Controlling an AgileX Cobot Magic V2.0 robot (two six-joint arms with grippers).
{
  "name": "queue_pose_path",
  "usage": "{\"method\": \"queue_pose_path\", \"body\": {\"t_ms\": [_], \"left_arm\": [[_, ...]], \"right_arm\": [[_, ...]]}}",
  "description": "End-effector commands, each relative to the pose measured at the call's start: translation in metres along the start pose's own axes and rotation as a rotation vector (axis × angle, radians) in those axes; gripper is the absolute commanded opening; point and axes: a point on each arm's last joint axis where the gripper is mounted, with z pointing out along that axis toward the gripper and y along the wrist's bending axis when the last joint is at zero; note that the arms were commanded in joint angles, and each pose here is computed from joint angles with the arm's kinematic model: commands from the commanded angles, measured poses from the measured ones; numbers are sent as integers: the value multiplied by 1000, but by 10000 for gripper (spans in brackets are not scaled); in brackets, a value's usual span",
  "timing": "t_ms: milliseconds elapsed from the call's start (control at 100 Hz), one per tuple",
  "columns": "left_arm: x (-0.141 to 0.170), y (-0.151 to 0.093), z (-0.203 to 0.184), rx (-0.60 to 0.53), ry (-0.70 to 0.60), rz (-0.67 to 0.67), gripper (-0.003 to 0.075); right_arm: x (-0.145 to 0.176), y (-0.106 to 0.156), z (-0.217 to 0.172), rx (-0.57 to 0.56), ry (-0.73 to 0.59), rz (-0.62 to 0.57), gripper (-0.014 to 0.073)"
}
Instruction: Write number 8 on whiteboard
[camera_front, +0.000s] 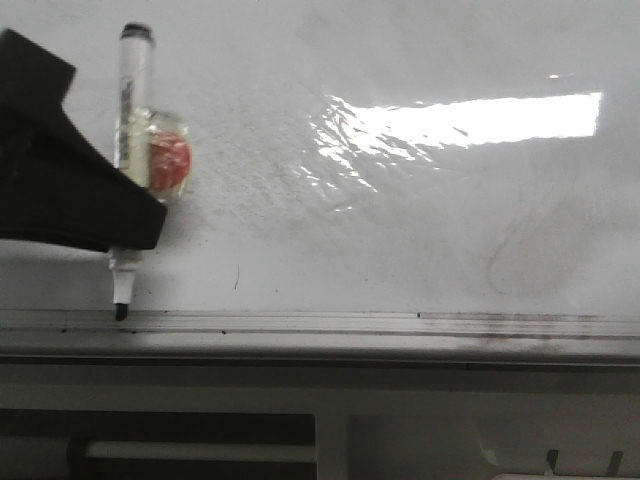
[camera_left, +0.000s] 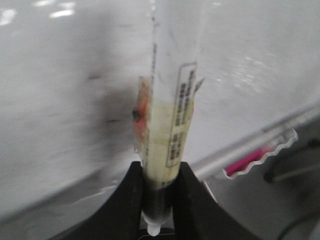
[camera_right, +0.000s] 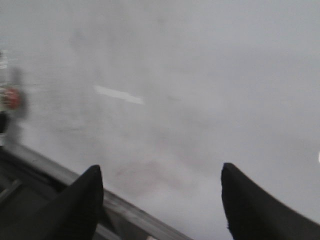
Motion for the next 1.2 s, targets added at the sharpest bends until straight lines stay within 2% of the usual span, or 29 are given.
{"method": "queue_pose_path", "body": {"t_ms": [0, 70, 190, 270, 390, 520, 870, 940, 1010, 1060, 1140, 1190], "left_arm": [[-13, -25, -15, 131, -42, 207, -15], [-13, -40, -22, 230, -85, 319, -15], [-13, -57, -27, 396, -157, 505, -16], [-13, -64, -29, 470, -190, 535, -16], [-15, -66, -27, 499, -203, 525, -16], [-14, -67, -27, 516, -198, 528, -16], [-13, -69, -28, 541, -195, 540, -20], [-13, -69, -28, 541, -195, 540, -20], [-13, -69, -28, 541, -195, 540, -20], [-13, -69, -28, 540, -196, 540, -20], [-13, -69, -29, 540, -202, 532, -10], [-14, -70, -30, 544, -211, 517, 34]], "right_arm": [[-21, 15, 1, -186, -129, -82, 437], [-24, 26, 8, -353, -130, -129, 437], [-29, 29, 24, -484, -140, -158, 437], [-33, 33, 32, -570, -167, -177, 437], [-36, 41, 49, -688, -135, -232, 437], [-41, 49, 69, -742, -110, -286, 437], [-59, 72, 120, -822, -48, -303, 428], [-58, 75, 125, -834, -34, -308, 315], [-58, 75, 126, -836, -29, -307, 77], [-57, 75, 126, -835, -27, -311, -63], [-57, 75, 126, -834, -25, -313, -62], [-56, 74, 127, -828, -20, -328, -62]]}}
